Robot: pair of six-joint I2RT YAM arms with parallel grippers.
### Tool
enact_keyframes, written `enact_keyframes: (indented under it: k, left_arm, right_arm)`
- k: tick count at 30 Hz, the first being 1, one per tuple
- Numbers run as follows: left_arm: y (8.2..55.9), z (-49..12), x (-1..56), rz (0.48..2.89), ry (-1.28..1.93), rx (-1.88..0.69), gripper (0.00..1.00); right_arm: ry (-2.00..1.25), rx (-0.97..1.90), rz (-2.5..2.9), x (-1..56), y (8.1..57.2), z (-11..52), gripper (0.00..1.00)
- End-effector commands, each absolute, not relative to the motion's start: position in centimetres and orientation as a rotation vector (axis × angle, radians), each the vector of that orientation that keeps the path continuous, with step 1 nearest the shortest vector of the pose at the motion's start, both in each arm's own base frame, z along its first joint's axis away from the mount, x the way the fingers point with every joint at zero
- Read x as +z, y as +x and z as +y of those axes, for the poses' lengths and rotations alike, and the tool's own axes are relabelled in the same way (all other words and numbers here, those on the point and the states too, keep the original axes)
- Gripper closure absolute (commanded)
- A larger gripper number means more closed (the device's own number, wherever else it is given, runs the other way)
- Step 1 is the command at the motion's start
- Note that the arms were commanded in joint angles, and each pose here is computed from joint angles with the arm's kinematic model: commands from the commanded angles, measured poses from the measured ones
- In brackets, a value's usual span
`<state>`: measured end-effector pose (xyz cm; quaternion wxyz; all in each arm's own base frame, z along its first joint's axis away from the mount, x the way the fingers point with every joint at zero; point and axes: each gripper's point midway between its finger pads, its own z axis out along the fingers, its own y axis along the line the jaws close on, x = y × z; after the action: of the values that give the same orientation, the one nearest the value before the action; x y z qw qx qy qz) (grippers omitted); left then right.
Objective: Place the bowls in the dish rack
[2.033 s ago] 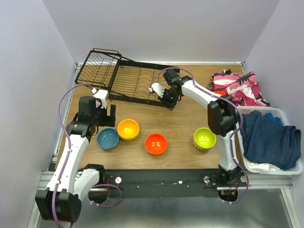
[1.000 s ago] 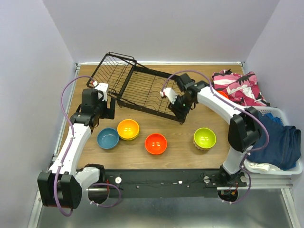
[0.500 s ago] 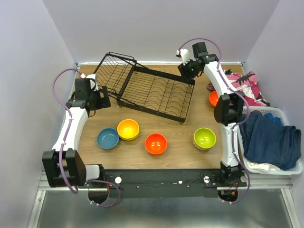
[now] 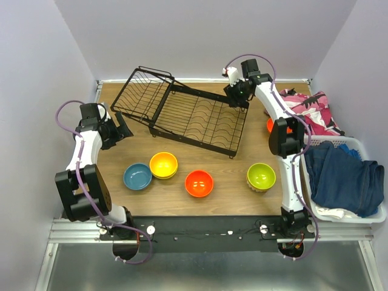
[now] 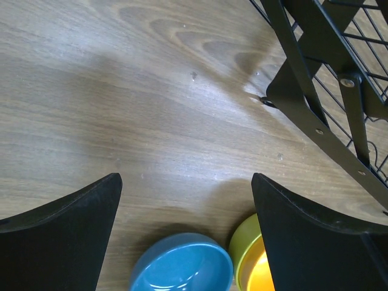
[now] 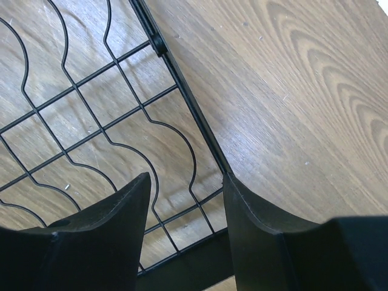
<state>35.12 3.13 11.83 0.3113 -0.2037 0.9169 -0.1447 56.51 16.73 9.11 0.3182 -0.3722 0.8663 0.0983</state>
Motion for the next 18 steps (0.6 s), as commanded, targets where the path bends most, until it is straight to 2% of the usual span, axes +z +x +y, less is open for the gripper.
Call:
enact_keyframes:
  k: [1,9,18]
  left_arm:
    - [36.3,3.3,13.0,2.394,-0.468,-0.407,0.03]
    - [36.1,2.7,12.2,2.408,-0.466,-0.448,0.03]
    - [36.8,2.9,12.8,2.395,-0.449,-0.445,0.03]
  right_arm:
    - [-0.973,0.221,2.172,11.9,58.5,16.9,0.41]
    - [-0.973,0.125,2.116,12.3,60.4,15.9,0.38]
    - [-1.031,0.099,2.143,9.3,60.7,15.4,0.37]
